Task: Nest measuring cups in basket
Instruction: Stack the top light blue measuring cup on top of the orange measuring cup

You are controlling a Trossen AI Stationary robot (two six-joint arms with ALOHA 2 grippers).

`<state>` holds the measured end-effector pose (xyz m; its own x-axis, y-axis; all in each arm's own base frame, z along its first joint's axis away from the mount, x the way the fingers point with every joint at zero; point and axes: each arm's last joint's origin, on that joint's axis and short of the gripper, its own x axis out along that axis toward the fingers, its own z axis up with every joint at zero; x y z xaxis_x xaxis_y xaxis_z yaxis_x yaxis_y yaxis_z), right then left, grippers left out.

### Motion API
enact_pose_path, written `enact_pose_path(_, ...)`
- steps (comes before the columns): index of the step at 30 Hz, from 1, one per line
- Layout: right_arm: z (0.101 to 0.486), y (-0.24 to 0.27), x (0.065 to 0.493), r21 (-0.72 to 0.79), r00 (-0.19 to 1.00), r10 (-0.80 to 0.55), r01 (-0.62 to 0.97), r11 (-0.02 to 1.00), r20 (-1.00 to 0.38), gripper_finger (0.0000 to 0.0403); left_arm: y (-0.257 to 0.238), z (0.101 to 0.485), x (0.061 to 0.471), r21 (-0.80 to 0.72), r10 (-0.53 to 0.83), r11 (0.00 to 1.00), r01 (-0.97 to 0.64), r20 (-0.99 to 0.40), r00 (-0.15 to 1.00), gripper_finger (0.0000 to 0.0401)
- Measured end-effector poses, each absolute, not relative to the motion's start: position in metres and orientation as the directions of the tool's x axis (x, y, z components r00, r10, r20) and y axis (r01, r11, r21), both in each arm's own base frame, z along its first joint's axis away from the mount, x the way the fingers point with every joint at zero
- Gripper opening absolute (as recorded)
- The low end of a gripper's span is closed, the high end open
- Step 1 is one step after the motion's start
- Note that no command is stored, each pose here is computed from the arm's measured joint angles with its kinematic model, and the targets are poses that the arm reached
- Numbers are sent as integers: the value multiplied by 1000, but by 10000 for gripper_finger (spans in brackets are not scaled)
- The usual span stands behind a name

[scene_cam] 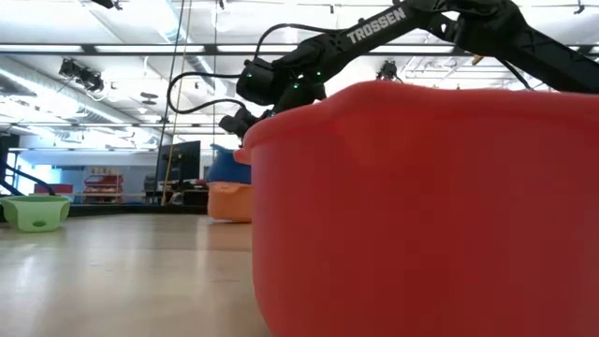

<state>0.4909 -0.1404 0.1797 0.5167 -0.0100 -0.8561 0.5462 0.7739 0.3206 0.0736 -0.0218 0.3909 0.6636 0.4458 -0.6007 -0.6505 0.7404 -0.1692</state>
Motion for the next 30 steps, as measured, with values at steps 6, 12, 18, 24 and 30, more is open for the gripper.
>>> enact_pose_path(6,180,-151,487,382,531,54,532,756,-846,94,-22,391,74,-170,443,741,-650,-603,663,102)
enact_pose_path(12,180,-157,485,478,551,145,529,701,-822,98,-22,391,74,-173,435,743,-647,-610,662,102)
enact_pose_path(18,187,-155,486,464,547,135,526,713,-826,39,-22,391,74,-157,434,753,-639,-610,663,102)
enact_pose_path(24,209,-149,490,406,543,70,530,744,-837,13,-22,391,74,-155,434,755,-638,-610,663,102)
enact_pose_path(30,226,-144,480,280,423,3,596,753,-906,8,-22,391,74,-155,435,755,-637,-610,662,102)
